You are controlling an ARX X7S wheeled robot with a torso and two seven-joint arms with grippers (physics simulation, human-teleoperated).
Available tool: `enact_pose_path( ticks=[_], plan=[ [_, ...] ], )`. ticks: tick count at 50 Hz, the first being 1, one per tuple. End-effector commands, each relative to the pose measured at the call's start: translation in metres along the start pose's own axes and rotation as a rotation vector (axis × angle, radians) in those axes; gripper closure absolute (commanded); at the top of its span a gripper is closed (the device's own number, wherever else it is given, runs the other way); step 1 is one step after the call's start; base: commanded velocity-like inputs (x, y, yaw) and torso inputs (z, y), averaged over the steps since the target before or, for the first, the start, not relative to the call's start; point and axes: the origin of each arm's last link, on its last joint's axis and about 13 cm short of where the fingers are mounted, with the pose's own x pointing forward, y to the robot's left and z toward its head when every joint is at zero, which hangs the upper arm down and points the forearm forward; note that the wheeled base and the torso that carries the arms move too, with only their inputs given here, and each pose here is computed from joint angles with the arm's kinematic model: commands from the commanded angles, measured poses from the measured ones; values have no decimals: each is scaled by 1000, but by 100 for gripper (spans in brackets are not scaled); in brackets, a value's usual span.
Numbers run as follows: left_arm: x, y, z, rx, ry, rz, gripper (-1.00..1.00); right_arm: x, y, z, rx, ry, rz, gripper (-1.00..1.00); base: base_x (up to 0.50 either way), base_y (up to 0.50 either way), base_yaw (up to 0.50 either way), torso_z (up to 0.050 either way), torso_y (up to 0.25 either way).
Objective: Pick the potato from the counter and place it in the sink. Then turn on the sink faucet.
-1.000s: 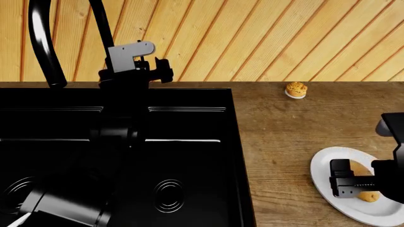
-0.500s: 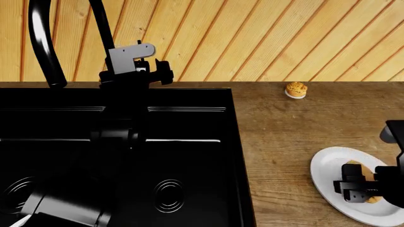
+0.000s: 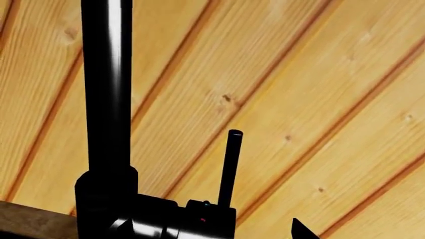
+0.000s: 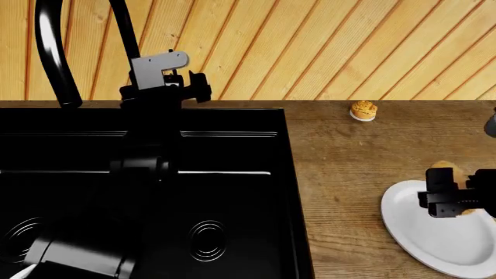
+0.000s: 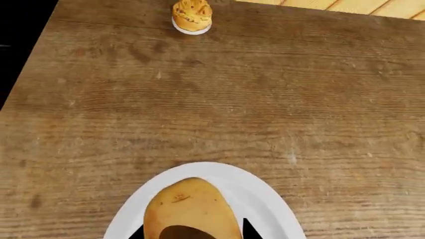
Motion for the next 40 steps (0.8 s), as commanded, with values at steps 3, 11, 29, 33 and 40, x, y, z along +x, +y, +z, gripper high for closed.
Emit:
enact_pose_path(
  ticks=[3, 11, 29, 33, 40],
  plan=[
    [1, 1, 4, 1, -10, 7, -100, -16, 26, 35, -107, -135, 73, 100, 0, 0, 0, 0, 0],
    [1, 0, 2, 6, -11, 9, -100, -2, 55, 59, -157, -199, 178, 100, 0, 0, 0, 0, 0],
    [1, 1, 4, 5, -13, 8, -100, 45, 118, 77, -269, -212, 404, 100, 0, 0, 0, 0, 0],
    [2, 3, 5, 5, -14, 13, -100, 51, 130, 79, -289, -214, 446, 100, 0, 0, 0, 0, 0],
    [1, 6, 1, 17, -9, 16, -100, 59, 142, 79, -308, -223, 499, 100, 0, 0, 0, 0, 0]
  ],
)
